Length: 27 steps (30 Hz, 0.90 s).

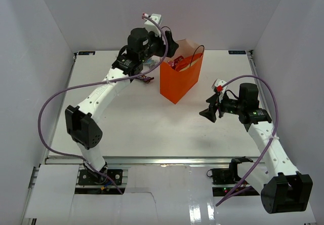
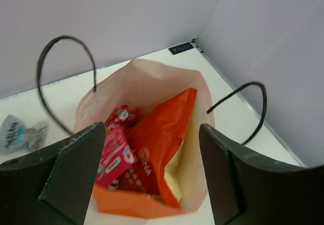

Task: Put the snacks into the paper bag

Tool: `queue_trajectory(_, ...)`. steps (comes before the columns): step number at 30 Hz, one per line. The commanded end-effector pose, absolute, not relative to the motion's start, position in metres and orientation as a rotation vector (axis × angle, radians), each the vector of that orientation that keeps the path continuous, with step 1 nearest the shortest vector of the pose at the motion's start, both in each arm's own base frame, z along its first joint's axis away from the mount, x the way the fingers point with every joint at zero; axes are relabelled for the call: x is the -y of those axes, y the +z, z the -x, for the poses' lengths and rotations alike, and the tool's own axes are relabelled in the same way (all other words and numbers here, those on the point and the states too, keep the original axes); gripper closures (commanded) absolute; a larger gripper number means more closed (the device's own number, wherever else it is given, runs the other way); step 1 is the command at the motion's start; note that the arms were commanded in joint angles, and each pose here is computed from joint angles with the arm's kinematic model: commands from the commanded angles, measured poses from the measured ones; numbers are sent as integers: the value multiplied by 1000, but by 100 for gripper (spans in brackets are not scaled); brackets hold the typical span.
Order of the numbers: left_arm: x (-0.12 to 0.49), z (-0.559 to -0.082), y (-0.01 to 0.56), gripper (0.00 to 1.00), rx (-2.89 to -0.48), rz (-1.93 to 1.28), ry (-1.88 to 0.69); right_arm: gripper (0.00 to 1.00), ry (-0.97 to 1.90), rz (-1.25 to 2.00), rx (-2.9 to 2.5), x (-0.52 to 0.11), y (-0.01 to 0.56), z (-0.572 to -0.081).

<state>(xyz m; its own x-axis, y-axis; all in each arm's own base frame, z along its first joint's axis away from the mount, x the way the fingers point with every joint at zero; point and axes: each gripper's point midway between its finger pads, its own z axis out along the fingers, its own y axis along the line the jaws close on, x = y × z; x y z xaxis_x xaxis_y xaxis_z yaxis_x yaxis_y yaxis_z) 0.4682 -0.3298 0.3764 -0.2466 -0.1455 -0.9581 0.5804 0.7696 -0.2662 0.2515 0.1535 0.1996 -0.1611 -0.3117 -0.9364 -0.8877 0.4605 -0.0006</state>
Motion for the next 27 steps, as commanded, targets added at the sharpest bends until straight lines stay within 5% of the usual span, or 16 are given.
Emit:
queue_trajectory(1, 285, -441, 421, 15, -1573, -329, -586, 21, 710, 1055, -1658, -155, 207, -252)
queue_trajectory(7, 157, -440, 358, 18, -1663, 119, -626, 21, 708, 1054, -1666, -154, 205, -254)
queue_trajectory(11, 128, -455, 303, 19, -1761, 401, -781, 21, 710, 1052, -1673, -154, 203, -254)
queue_trajectory(18, 144, -509, 169, 19, -2127, 787, -943, 21, 699, 1049, -1678, -153, 202, -255)
queue_trajectory(27, 164, -542, 117, 19, -2151, 998, -1110, 21, 707, 1050, -1678, -153, 202, -255)
